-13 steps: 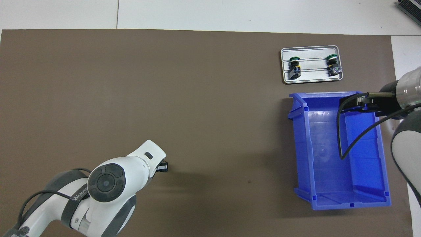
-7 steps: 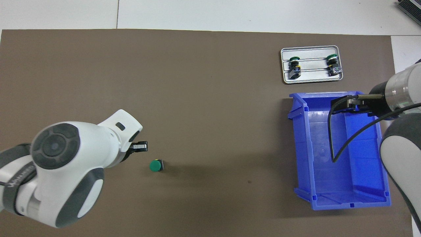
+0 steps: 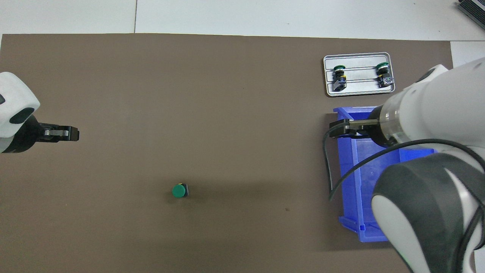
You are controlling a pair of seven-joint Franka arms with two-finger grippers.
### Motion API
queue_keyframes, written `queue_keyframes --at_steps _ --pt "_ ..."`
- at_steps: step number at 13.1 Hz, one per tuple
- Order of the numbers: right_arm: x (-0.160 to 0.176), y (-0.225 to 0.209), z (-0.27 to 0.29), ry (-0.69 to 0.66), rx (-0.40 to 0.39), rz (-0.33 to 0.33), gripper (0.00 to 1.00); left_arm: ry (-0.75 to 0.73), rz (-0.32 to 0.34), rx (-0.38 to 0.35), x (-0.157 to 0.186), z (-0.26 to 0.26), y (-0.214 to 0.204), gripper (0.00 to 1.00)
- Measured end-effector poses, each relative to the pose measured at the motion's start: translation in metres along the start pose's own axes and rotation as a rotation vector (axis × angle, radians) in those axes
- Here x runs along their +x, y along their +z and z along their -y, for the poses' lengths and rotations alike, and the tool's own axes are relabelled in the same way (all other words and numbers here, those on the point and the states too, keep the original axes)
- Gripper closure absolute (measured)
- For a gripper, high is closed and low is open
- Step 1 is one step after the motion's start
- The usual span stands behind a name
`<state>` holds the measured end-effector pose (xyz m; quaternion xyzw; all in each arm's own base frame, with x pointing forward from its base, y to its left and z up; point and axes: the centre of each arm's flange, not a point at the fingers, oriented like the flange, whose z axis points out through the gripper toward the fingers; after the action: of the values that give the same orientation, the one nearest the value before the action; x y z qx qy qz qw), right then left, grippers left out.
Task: Place and press button with both arms
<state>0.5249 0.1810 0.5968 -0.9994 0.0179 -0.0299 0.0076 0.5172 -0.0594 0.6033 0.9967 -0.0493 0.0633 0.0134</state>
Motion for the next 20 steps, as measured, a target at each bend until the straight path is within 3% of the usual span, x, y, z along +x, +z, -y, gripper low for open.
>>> queue_keyframes --at_steps 4,9,14,20 --pt "-0.019 0.032 0.097 -0.009 0.028 -0.021 0.01 0.003 -0.03 0.001 0.019 -0.002 -0.003 0.01" --pt "-0.051 0.095 0.207 -0.023 0.069 -0.036 0.01 0.0 -0.038 0.004 0.04 -0.001 -0.002 0.0" --pt "-0.088 0.138 0.277 -0.074 0.1 -0.043 0.03 -0.007 0.048 0.014 0.084 0.001 0.042 0.0" --pt "-0.116 0.17 0.32 -0.066 0.128 -0.048 0.07 -0.029 0.157 0.016 0.068 0.015 0.069 0.0"
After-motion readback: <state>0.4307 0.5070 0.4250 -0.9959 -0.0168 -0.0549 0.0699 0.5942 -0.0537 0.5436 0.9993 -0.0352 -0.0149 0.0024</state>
